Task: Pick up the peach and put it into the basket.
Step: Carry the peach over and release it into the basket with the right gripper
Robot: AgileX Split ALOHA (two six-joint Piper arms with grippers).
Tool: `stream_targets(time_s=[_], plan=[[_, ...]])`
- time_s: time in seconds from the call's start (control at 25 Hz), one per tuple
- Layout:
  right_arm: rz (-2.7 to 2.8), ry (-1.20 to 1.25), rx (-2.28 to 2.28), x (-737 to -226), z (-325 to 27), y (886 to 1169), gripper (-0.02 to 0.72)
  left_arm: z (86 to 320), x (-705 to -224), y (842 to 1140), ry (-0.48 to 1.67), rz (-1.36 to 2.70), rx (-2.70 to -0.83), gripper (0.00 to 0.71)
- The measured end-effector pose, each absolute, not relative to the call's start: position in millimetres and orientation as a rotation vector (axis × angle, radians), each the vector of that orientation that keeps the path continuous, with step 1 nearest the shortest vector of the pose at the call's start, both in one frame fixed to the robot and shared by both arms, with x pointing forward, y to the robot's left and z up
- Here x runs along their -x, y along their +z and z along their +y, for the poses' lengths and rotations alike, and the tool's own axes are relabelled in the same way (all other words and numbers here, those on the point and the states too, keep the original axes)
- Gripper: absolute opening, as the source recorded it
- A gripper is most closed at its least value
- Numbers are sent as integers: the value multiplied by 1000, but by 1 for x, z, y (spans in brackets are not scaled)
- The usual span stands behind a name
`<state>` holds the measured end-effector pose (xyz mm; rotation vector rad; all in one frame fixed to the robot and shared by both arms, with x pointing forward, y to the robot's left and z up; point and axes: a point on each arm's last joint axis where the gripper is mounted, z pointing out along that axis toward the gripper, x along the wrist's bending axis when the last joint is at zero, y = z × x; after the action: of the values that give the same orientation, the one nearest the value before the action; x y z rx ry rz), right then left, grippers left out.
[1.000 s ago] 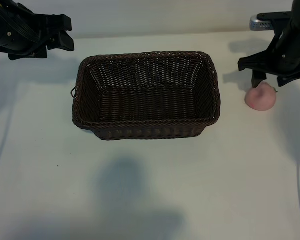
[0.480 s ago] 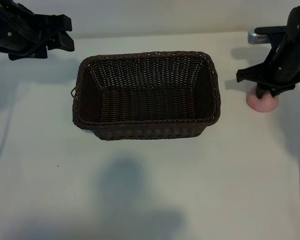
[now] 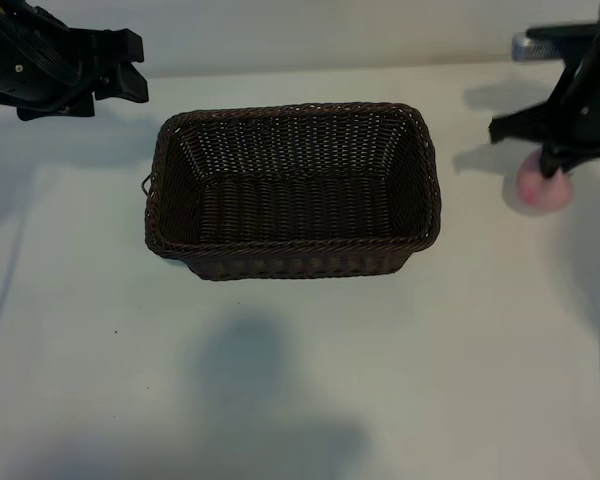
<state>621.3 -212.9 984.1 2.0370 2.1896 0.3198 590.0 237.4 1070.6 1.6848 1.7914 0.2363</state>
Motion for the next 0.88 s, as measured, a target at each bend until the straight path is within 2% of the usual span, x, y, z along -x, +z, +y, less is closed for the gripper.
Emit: stream_targets(time_s=[0.16,0.36,0.6,0.88], plan=[[2167,394,-1992,-621,-213,1025,40,237,-590,1071,236,1791,-1685,552],[2210,411,-1965,-621,-202,1041,40,237,-590,1071,237,1791,-1686,552],[2346,553,-1807,-606,-137,1068,40,237,-590,1071,237,1789,-1687,552],[2485,641,-1641,-571,-67,1073,40,237,-590,1071,237,1789,-1687,552]])
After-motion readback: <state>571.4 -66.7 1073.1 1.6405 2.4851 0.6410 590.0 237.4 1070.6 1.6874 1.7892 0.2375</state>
